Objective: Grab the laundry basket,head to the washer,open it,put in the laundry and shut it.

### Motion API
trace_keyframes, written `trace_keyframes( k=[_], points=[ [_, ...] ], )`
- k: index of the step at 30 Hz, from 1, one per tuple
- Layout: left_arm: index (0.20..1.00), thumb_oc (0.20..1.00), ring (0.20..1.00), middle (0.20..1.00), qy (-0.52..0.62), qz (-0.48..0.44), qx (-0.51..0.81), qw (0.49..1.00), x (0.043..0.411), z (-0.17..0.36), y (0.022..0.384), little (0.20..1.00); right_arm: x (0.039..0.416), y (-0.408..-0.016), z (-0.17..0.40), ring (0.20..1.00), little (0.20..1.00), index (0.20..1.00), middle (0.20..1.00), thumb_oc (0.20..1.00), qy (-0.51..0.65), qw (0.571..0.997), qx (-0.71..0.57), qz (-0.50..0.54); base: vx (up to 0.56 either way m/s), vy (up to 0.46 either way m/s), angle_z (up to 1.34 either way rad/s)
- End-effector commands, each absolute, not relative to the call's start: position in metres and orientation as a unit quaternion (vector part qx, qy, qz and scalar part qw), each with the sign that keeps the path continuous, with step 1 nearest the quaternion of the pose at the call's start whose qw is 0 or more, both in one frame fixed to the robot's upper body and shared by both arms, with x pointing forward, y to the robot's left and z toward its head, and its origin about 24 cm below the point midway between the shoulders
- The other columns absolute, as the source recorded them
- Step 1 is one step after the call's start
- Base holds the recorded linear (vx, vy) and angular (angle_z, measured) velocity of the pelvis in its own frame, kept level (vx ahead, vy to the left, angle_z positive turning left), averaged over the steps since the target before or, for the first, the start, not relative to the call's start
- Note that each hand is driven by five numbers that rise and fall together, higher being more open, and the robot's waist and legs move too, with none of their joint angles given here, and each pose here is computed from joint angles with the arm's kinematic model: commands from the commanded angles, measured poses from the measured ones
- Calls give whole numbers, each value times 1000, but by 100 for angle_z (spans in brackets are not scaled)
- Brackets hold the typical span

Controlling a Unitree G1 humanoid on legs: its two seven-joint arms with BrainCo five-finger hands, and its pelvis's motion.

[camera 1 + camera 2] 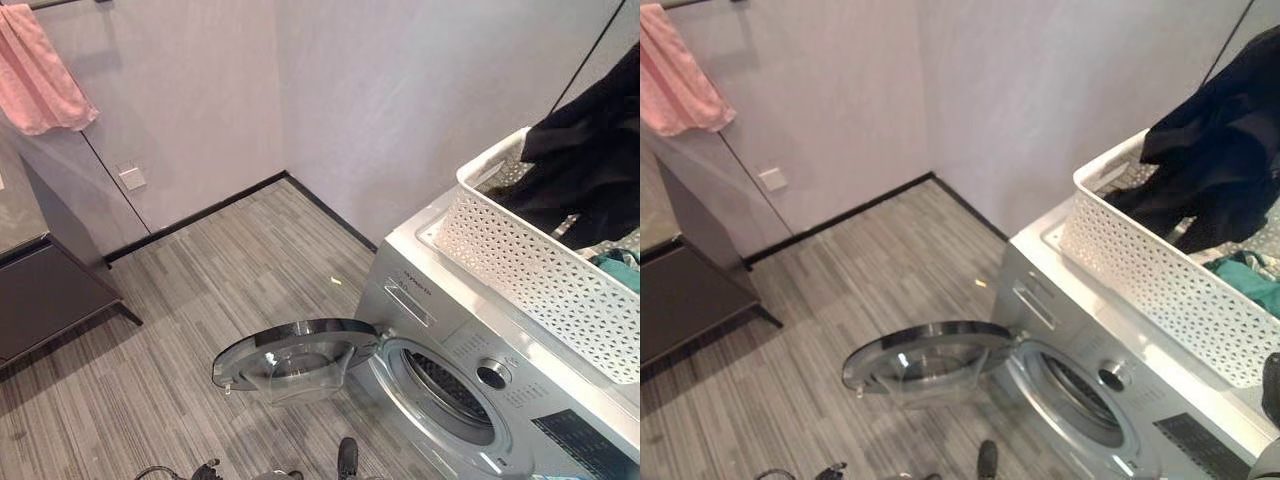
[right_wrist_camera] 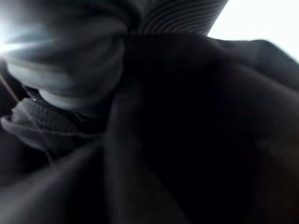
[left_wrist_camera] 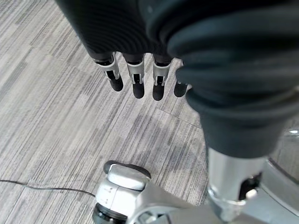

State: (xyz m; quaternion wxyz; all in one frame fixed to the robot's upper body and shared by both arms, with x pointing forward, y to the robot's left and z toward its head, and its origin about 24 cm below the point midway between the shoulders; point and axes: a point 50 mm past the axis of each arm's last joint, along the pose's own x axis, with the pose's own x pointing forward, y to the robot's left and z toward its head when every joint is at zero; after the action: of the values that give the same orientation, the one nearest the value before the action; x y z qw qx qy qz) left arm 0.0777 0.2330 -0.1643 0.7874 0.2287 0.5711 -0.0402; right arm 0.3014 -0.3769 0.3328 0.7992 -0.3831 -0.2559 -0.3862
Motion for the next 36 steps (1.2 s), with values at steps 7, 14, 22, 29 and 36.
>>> trace_keyframes(
  k=[7, 14, 22, 29, 36],
  points=[
    [1000, 1000, 1000, 1000, 597, -47, 261, 757, 60, -169, 231, 1000, 247, -342, 413, 200, 200, 200, 200, 200, -570, 717, -68, -397, 4, 34, -17],
    [1000, 1000, 1000, 1000, 597, -27, 247, 763, 64, -170, 223, 1000, 244, -316, 415, 200, 200, 200, 200, 200, -633, 677, 105, -360, -15, 52, -24],
    [1000, 1000, 1000, 1000, 606, -26, 244, 757, 59, -171, 223, 1000, 255, -319, 419, 200, 200, 200, 200, 200, -608, 695, 147, -355, -21, 52, -18],
    [1000, 1000, 1000, 1000, 594, -5, 246, 766, 70, -166, 236, 1000, 265, -285, 468, 200, 200, 200, 200, 200, -619, 715, 181, -269, -9, 11, -19],
    [1000, 1000, 1000, 1000, 513, 20, 224, 828, 111, -154, 238, 1000, 259, -229, 507, 200, 200, 200, 200, 200, -655, 714, 169, -179, -10, -8, 4]
  ],
)
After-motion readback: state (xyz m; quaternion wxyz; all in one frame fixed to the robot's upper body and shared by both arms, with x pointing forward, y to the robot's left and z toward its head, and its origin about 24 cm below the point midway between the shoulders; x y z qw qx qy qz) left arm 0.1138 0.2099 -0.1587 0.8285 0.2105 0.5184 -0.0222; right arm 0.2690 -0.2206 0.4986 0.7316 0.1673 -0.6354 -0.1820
